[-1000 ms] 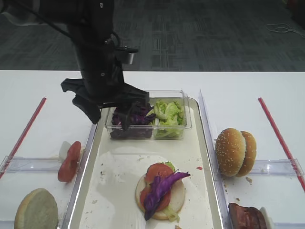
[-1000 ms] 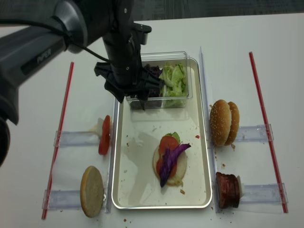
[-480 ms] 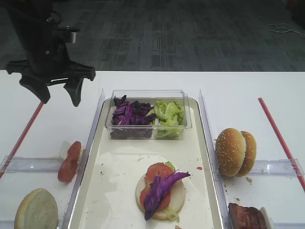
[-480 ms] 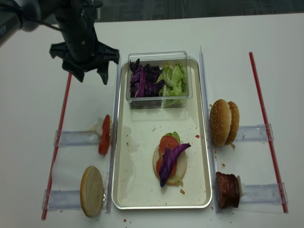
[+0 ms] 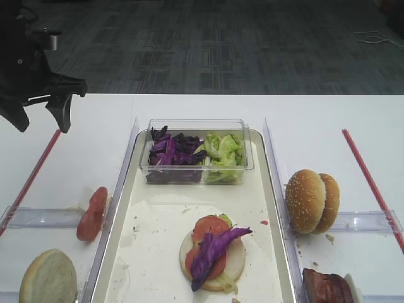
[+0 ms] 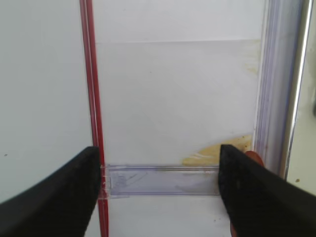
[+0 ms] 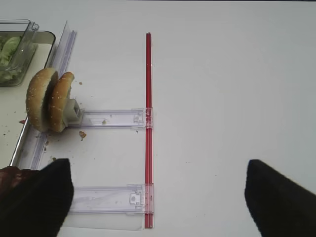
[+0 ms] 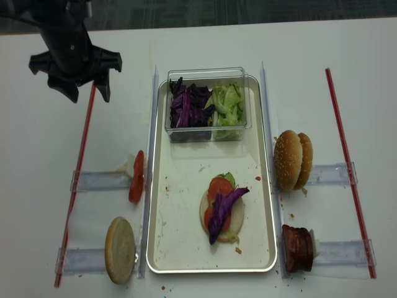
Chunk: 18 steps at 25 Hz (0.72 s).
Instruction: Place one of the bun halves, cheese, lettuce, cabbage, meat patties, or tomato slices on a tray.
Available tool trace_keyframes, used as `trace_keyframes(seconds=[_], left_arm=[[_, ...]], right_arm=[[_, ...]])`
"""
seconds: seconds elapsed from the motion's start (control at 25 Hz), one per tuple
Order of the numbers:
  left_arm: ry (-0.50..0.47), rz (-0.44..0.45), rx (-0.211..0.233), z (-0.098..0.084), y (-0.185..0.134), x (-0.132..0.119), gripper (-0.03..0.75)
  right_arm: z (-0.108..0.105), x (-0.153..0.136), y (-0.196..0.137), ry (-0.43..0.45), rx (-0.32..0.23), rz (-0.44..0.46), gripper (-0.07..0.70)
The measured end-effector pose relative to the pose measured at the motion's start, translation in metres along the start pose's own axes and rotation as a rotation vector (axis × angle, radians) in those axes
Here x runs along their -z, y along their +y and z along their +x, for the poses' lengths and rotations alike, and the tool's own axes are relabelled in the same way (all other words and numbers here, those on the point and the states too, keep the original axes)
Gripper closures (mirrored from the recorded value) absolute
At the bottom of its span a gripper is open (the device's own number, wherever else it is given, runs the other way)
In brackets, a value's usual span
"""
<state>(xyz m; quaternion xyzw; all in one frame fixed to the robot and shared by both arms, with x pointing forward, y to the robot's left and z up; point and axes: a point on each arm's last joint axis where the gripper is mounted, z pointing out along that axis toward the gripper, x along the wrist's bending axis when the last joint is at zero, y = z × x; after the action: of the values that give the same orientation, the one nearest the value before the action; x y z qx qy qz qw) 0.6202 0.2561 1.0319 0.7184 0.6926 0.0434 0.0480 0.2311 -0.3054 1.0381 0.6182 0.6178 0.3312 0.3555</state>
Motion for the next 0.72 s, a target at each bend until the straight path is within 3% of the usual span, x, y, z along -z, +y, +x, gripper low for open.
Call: trace_keyframes(seconds=[0.52,0.72], left_arm=[[-0.002,-0.002,-0.011,0.000,0.000,0.001,0.241],[-0.006,-0.056,-0.011,0.000,-0.006,0.022,0.241]], right_arm=[[0.000,0.000,0.000,0.000,-0.002,0.000,-0.061],[0.000,0.000,0.000,0.000,-0.002,0.000,-0.061]])
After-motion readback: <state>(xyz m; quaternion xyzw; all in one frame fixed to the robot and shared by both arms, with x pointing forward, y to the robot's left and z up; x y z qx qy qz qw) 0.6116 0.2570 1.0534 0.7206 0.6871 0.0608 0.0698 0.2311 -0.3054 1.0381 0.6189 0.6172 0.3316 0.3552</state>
